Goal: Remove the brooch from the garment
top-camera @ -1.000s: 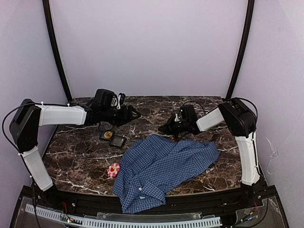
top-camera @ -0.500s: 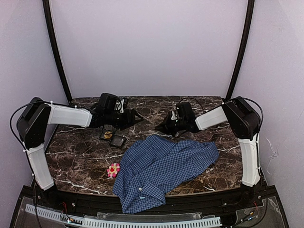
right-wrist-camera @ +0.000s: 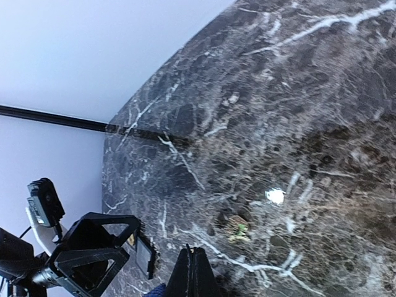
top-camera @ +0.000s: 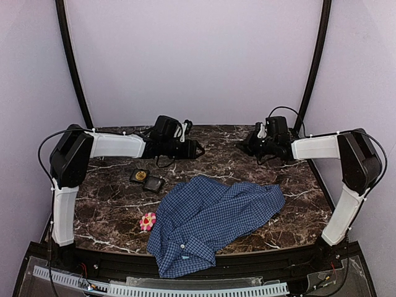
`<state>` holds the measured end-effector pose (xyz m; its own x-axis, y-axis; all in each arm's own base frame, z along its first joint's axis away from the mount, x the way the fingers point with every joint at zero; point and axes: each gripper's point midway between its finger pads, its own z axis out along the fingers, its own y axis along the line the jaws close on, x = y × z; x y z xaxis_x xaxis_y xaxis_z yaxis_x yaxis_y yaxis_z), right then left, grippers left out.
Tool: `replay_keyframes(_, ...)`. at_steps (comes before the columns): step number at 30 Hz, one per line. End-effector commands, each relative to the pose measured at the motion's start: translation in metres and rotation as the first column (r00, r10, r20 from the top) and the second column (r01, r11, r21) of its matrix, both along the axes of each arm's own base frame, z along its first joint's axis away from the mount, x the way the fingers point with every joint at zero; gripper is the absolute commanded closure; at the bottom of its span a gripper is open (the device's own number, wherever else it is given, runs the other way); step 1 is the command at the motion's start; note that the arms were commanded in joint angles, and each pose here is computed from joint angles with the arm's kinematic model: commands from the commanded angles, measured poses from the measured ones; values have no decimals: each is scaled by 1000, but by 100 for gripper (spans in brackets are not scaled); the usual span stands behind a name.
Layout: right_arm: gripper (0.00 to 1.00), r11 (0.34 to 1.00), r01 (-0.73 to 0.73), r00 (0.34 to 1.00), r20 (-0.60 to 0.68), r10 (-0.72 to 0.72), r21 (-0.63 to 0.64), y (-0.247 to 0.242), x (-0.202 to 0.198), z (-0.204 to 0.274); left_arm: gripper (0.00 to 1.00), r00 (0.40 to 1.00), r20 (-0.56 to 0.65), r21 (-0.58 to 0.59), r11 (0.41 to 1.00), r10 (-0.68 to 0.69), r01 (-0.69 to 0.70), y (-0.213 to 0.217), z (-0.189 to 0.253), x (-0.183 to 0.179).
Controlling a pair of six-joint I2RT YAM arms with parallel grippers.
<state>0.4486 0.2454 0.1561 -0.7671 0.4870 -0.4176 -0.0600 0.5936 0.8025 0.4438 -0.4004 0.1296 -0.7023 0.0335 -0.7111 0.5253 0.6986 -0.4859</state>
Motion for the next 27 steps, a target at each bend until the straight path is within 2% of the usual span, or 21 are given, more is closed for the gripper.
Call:
replay_keyframes(1, 100, 998, 9, 1000, -12, -10, -67, -18, -11, -14, 39, 996, -82, 9, 1000, -22, 23, -15, -18, -4)
replay_keyframes(6, 100, 998, 13, 1000, -3, -13, -55, -24, -16, -11, 43, 983, -185, -124, 992, -16, -7, -37, -18, -5)
replay_keyframes(19, 100, 1000, -3, 999, 33, 4, -11, -24, -31, 8, 45, 918, -395, -201, 973, 29, -117, -61, -65, -1)
replay_keyframes(27, 100, 1000, 1, 1000, 22, -1, 8, -28, -44, 3, 51, 898, -439, -218, 967, 28, -136, -73, -79, 5)
